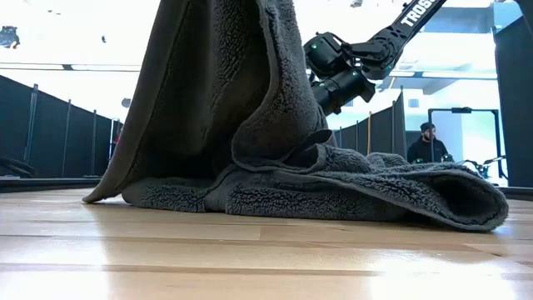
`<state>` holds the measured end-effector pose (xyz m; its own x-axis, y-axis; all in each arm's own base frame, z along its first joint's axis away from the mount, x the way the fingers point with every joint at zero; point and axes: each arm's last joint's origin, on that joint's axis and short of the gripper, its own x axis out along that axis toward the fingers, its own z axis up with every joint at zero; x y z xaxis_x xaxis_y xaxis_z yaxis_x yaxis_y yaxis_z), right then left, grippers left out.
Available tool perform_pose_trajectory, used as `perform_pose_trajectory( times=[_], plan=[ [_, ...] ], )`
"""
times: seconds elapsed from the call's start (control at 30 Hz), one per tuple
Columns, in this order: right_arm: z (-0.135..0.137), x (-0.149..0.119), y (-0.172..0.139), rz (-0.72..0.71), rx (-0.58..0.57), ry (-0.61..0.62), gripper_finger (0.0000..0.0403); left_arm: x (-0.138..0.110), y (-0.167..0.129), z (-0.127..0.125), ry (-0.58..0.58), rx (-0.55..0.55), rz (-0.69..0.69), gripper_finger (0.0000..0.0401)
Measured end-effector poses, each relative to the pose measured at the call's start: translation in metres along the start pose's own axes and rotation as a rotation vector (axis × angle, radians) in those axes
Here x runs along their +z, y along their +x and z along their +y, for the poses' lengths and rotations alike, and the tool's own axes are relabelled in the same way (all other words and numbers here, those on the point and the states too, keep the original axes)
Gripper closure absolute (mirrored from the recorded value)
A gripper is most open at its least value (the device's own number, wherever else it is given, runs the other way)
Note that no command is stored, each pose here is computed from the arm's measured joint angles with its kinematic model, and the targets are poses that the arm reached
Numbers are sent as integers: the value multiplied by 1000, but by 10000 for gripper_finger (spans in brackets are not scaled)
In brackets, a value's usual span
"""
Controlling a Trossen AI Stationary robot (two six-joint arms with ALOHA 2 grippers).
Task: Roll towel
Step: Roll the black towel
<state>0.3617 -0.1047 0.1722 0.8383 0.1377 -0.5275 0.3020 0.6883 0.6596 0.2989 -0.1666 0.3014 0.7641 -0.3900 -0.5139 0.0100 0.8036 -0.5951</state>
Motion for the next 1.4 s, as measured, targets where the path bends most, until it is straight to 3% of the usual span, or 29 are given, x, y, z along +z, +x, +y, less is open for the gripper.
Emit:
perform_pose_trajectory(
  times=[0.23, 0.47, 0.93, 1.2, 1.3, 1.4],
  plan=[
    [1, -5, 2, 36, -17, -9, 272, 0, 0, 0, 0, 0, 0, 401],
    [-12, -8, -2, 70, -129, -37, 272, -2, 0, -1, 1, -3, 5, 401],
    [8, -15, 6, 62, -36, -17, 272, -3, 0, -1, 1, 7, 17, 401],
    [0, -7, 2, 33, -50, 24, 272, -3, 0, 0, -17, 10, 20, 401],
    [-6, -2, -1, 15, -55, -37, 272, -3, 0, 0, -17, 11, 20, 401],
    [-8, 2, -6, 19, -50, -232, 272, -5, 0, 1, -4, 24, 34, 401]
  ],
)
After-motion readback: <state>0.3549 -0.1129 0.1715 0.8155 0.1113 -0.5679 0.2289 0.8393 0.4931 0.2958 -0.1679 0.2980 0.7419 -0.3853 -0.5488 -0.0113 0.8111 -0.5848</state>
